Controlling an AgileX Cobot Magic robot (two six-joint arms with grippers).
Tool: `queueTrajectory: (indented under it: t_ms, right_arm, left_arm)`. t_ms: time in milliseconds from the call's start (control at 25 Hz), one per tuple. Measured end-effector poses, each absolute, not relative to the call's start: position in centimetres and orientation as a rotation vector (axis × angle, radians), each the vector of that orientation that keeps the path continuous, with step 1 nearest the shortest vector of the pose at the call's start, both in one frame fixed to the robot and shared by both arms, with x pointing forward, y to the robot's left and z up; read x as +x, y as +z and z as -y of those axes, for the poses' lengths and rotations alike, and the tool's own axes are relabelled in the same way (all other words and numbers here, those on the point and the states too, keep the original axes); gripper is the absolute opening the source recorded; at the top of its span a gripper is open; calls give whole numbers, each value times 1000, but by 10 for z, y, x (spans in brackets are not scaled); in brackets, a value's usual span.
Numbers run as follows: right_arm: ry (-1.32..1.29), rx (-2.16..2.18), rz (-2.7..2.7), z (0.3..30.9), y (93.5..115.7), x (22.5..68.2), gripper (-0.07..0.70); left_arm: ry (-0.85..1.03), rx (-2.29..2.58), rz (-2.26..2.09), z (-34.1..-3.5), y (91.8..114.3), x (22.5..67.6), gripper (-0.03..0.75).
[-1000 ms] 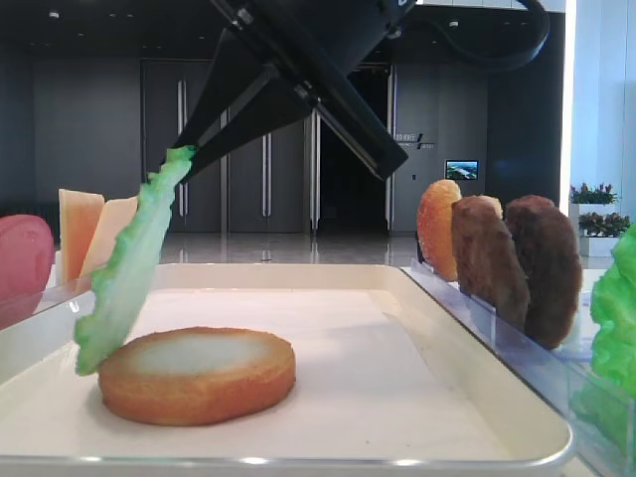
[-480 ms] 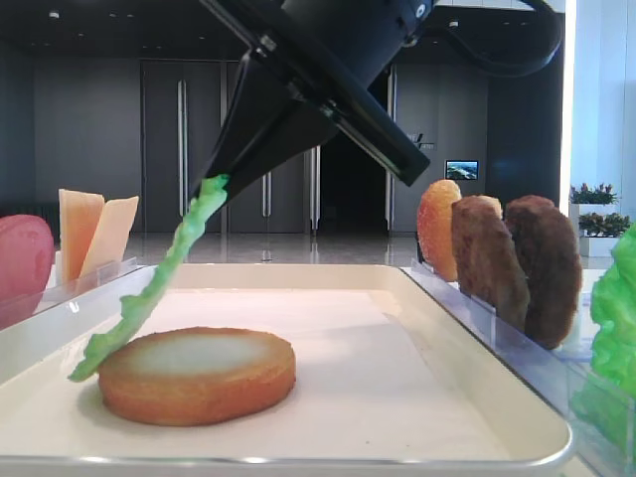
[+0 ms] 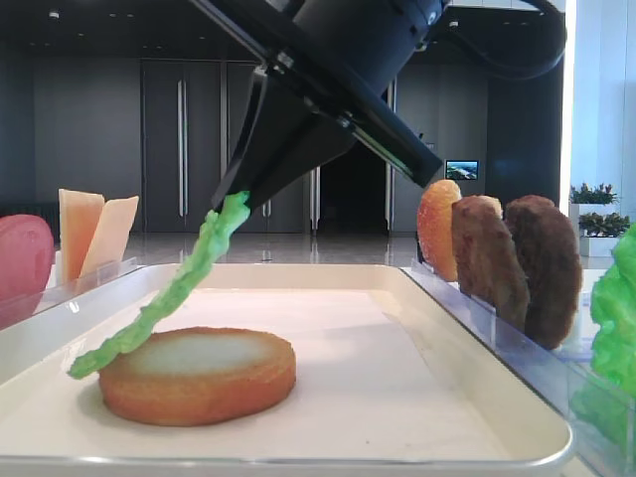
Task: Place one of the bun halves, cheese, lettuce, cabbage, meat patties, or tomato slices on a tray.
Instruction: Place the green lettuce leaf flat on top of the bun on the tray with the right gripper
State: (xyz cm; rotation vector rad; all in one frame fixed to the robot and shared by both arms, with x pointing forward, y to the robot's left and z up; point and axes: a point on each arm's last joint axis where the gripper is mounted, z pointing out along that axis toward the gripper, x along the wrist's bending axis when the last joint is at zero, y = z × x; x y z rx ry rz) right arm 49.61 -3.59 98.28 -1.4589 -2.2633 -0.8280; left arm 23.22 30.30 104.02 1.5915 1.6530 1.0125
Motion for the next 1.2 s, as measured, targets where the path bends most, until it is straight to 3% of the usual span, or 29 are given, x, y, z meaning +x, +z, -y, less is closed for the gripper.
queueTrajectory:
  t_ms: [960,1080,1200]
  right_arm:
    - [-765,-1478,2350,42,978,497,27]
    - [-764,-1481,2347,42,978,497,56]
    - [-764,-1482,2347,42,978,497,139]
  left_arm:
    - [1013,1592,-1653,-303,1040,232,640]
    - [1013,1592,-1653,-303,1040,232,640]
    - [1013,1592,-1653,-303,1040,232,640]
